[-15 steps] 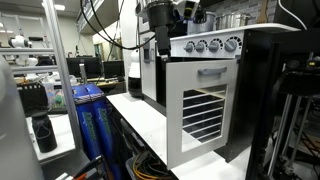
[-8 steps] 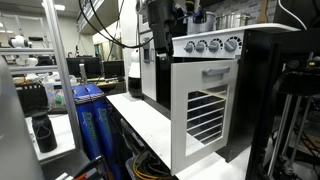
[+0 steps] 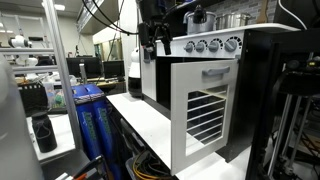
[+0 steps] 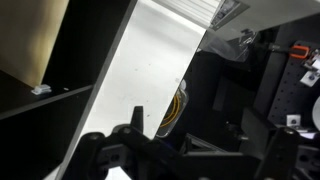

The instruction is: Open the cabinet beneath the stove

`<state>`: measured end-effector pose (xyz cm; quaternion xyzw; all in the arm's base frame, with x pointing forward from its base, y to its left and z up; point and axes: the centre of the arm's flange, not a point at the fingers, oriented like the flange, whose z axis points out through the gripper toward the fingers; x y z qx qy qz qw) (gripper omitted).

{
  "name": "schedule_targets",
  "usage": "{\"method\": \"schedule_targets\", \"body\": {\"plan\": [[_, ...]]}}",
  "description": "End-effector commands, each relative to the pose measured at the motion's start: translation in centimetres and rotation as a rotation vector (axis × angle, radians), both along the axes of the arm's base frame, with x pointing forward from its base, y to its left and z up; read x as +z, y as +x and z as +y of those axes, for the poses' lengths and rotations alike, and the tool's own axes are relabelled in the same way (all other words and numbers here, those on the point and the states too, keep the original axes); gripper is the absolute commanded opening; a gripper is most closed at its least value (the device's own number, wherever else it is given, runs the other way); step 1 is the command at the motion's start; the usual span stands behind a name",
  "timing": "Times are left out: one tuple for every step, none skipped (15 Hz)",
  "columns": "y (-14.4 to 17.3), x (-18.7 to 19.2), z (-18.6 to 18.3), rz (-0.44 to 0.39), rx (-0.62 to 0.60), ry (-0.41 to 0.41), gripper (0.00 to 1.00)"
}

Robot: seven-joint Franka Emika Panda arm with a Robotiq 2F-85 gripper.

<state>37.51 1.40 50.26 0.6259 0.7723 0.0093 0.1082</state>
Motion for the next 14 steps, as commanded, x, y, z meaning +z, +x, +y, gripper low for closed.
{"method": "schedule_targets", "body": {"plan": [[3.0, 1.9, 4.4, -0.055, -0.200, -0.006, 1.00], [3.4, 2.3, 5.2, -0.077, -0.255, -0.013, 1.00], [3.7, 2.6, 6.0, -0.095, -0.314, -0.017, 1.00], [3.9, 2.8, 6.5, -0.125, -0.369, -0.022, 1.00], [3.9, 3.2, 7.0, -0.136, -0.428, -0.029, 1.00], [4.0, 3.4, 7.3, -0.153, -0.487, -0.031, 1.00], [3.9, 3.6, 7.7, -0.166, -0.547, -0.032, 1.00], [3.9, 3.7, 8.1, -0.184, -0.605, -0.036, 1.00], [3.7, 3.9, 8.4, -0.198, -0.664, -0.038, 1.00], [3.4, 4.0, 8.7, -0.226, -0.722, -0.039, 1.00], [3.1, 4.0, 8.8, -0.268, -0.774, -0.039, 1.00], [3.0, 3.7, 8.0, -0.236, -0.693, -0.014, 1.00], [2.9, 3.8, 8.2, -0.246, -0.706, -0.013, 1.00], [2.9, 3.8, 8.3, -0.245, -0.702, -0.009, 1.00]]}}
